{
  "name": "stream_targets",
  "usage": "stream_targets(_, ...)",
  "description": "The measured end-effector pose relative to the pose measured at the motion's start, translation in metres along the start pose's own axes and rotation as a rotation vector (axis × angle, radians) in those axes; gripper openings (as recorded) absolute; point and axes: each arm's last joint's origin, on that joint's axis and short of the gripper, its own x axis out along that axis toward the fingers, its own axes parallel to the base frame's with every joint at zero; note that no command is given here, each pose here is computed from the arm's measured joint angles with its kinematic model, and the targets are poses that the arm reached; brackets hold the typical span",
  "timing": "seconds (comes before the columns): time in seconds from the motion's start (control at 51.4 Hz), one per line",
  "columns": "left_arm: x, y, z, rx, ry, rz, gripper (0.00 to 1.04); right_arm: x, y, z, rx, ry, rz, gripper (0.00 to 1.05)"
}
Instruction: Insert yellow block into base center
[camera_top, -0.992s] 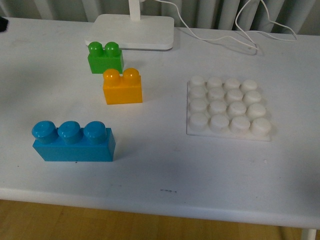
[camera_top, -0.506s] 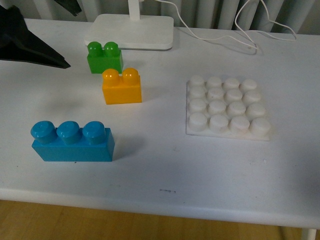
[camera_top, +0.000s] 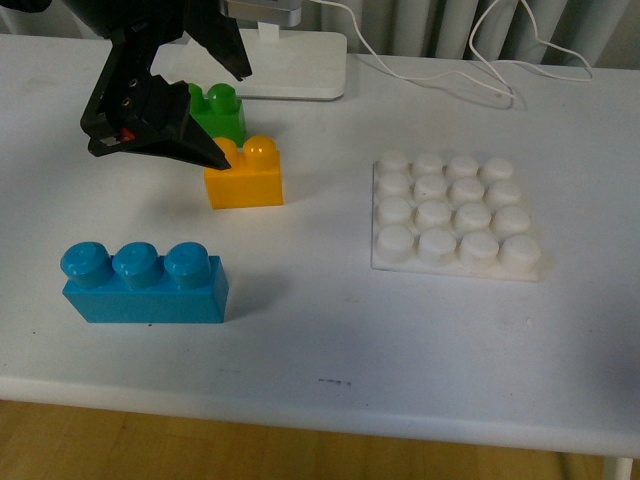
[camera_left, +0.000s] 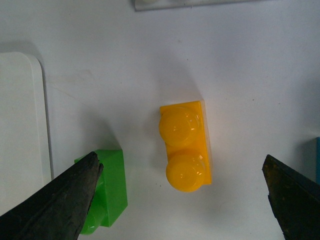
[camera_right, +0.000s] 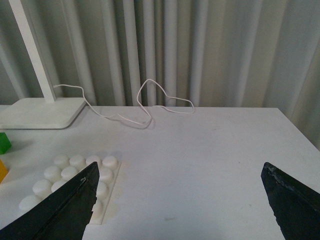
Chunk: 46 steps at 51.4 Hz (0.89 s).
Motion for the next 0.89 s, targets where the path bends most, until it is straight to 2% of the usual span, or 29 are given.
stream_targets(0.894, 0.053, 0.000, -0.009, -0.032, 0.010, -0.060, 0.98, 0.000, 0.000, 0.000, 0.000, 0.000, 0.000, 0.95)
